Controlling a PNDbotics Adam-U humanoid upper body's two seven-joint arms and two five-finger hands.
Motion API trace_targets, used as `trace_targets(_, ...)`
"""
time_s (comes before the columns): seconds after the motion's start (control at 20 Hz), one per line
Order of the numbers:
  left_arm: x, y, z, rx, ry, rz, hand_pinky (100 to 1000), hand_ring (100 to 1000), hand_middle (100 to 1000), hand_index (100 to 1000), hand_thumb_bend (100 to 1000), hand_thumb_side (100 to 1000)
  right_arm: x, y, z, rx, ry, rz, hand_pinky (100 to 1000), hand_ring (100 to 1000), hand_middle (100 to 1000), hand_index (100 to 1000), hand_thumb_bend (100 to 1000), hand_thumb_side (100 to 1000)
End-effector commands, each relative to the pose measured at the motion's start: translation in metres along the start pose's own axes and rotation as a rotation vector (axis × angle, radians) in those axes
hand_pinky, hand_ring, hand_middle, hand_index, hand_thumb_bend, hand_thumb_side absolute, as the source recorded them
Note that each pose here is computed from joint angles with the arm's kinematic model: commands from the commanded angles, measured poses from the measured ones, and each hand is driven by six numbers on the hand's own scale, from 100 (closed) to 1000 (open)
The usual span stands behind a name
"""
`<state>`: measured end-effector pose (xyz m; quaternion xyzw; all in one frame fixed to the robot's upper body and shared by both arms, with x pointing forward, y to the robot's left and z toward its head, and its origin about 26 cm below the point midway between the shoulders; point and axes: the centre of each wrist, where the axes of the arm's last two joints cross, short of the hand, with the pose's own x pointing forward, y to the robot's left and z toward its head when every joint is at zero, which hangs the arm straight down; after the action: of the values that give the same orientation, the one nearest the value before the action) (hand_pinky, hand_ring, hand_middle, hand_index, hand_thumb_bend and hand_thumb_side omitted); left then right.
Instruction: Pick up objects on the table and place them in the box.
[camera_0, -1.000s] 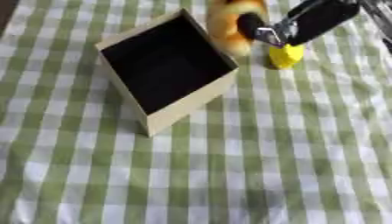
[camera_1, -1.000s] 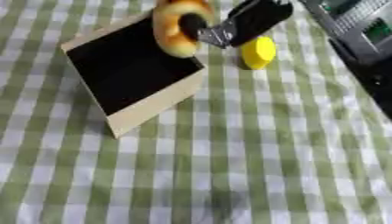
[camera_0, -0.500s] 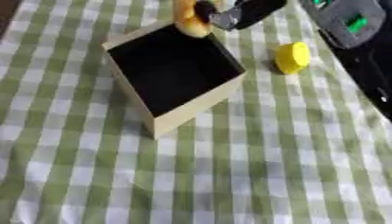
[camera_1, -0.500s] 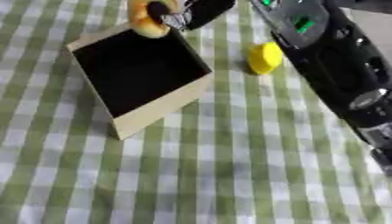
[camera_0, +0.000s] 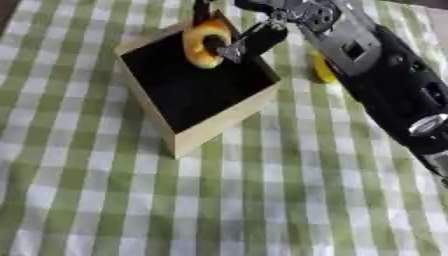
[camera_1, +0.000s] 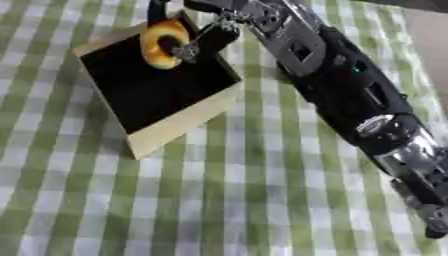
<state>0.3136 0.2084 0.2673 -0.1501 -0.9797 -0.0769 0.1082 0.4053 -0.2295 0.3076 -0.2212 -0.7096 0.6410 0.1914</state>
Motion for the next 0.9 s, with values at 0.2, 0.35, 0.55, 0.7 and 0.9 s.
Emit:
trace_targets(0.2, 0.004, 0.000, -0.002, -0.005, -0.002, -0.003, 761, 746, 784, 855, 100, 670, 0.005, -0.012, 0.003, 0.022, -0.021, 0.133, 889, 873, 761, 898, 100, 100)
trace_targets(0.35, 0.004, 0.000, -0.001, 0.000, 0.002, -0.004, 761, 746, 784, 855, 100, 671, 0.007, -0.019, 0.006, -0.016, -0.035, 0.121, 890, 862, 735, 897, 100, 100)
trace_targets(0.55, 0.004, 0.003, 0.002, 0.008, 0.011, -0.016, 761, 747, 785, 855, 100, 671, 0.017, -0.039, 0.023, -0.124, -0.048, 0.082, 890, 850, 700, 891, 100, 100)
trace_targets(0.7, 0.004, 0.005, 0.004, 0.014, 0.019, -0.030, 761, 747, 785, 855, 100, 670, 0.023, -0.057, 0.048, -0.197, -0.024, 0.050, 892, 848, 696, 894, 100, 100)
trace_targets(0.9, 0.005, 0.009, 0.008, 0.023, 0.030, -0.055, 761, 747, 785, 855, 100, 670, 0.020, -0.064, 0.089, -0.225, 0.078, 0.032, 894, 854, 706, 897, 100, 100)
